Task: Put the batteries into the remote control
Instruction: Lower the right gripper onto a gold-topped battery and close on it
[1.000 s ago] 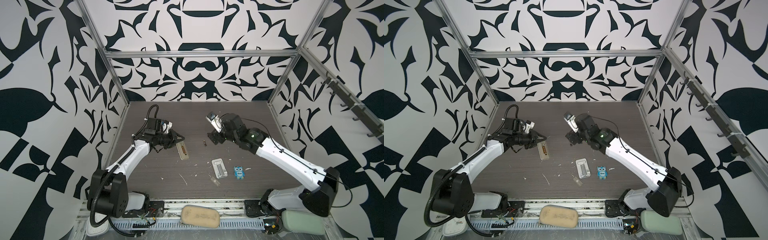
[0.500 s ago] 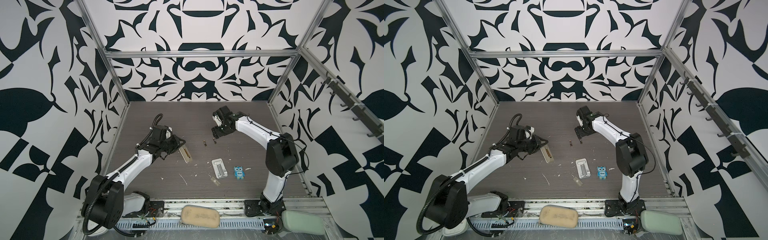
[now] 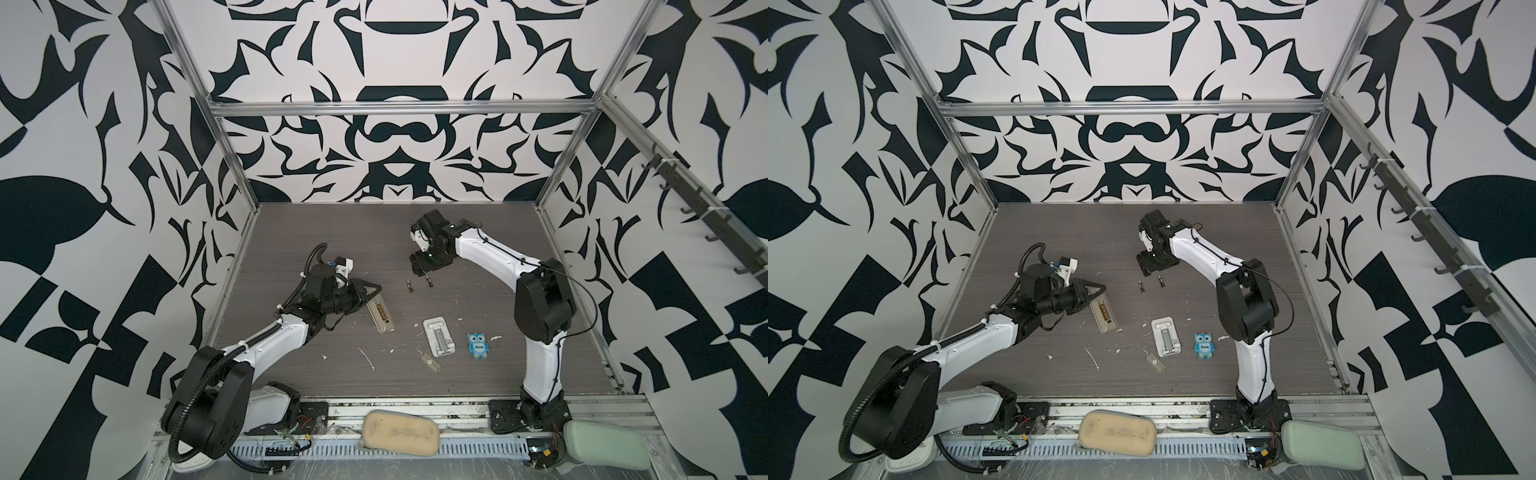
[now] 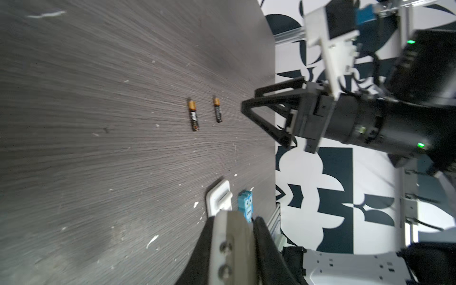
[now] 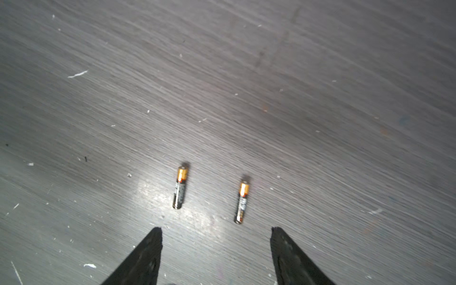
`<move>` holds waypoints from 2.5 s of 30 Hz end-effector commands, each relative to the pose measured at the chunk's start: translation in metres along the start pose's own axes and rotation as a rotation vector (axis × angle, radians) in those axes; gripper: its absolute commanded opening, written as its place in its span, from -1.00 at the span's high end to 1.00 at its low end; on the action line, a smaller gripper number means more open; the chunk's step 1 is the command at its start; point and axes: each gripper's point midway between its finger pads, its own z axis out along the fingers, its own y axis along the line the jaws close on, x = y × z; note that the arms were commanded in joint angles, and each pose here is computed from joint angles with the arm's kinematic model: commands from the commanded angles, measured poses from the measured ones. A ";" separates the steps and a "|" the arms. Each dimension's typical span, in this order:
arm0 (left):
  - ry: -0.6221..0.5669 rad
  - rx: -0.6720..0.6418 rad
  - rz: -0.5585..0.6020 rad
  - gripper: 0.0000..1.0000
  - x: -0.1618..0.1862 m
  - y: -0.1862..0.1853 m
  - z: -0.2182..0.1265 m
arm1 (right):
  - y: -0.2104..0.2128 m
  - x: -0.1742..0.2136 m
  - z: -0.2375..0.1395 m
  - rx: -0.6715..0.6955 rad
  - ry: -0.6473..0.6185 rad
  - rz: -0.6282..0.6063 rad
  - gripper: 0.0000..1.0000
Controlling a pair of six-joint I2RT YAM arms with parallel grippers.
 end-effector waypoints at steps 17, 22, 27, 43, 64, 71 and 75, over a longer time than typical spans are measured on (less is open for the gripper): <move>0.036 0.282 0.147 1.00 0.002 -0.043 -0.032 | 0.038 -0.020 0.025 -0.010 0.023 0.006 -0.34; 0.030 0.225 0.157 1.00 0.000 -0.035 -0.037 | 0.038 -0.019 0.038 -0.006 0.056 -0.016 -0.35; -0.005 0.174 0.128 1.00 -0.006 -0.022 -0.041 | 0.033 -0.023 0.044 0.010 0.067 -0.027 -0.31; -0.038 0.132 0.101 1.00 -0.019 -0.011 -0.039 | 0.027 -0.007 0.060 0.014 0.126 0.024 -0.12; -0.045 0.109 0.080 1.00 -0.017 0.000 -0.037 | 0.039 0.015 0.080 -0.002 0.194 0.024 0.30; -0.043 0.104 0.075 1.00 -0.017 0.002 -0.037 | 0.037 0.022 0.081 0.009 0.208 0.016 0.44; -0.039 0.097 0.072 1.00 -0.017 0.003 -0.036 | 0.036 0.024 0.081 0.015 0.212 0.008 0.55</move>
